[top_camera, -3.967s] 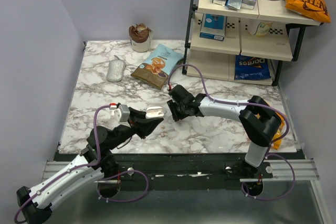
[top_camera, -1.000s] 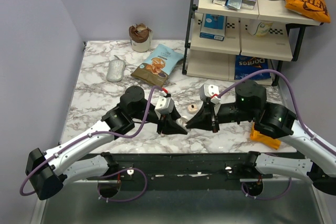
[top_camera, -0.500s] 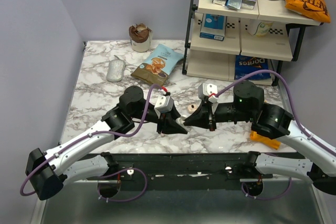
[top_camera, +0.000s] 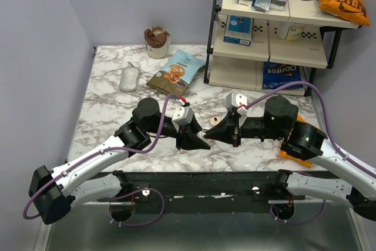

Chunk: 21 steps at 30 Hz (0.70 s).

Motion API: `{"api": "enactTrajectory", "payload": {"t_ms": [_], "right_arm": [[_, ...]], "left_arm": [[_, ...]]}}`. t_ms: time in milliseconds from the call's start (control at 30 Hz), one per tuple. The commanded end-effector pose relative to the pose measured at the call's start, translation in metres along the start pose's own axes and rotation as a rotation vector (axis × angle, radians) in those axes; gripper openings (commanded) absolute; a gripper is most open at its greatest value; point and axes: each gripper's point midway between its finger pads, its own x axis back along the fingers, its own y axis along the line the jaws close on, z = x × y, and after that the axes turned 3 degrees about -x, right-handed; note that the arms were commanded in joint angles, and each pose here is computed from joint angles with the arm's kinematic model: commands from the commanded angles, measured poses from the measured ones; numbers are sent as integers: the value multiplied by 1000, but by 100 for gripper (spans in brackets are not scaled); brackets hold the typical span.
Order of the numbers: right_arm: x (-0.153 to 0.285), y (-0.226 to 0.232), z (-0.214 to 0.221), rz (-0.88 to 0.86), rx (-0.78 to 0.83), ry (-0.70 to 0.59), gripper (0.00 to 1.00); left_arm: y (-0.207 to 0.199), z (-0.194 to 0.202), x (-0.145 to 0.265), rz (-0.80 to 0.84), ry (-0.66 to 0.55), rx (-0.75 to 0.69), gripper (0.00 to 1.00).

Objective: Insert the wireless bluetooth earbuds into the charging case
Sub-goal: Place the earbud in the charging case.

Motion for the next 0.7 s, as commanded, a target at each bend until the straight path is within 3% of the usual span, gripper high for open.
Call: {"api": "enactTrajectory", "payload": {"t_ms": [0, 467, 667], "right_arm": [[-5, -2, 2, 12, -6, 3, 1], [-3, -8, -3, 57, -18, 19, 29], [5, -13, -20, 110, -11, -34, 43]], "left_arm": [[-2, -11, 0, 3, -40, -53, 0], [1, -11, 0, -21, -52, -57, 0], [2, -7, 0, -29, -55, -49, 0]]}}
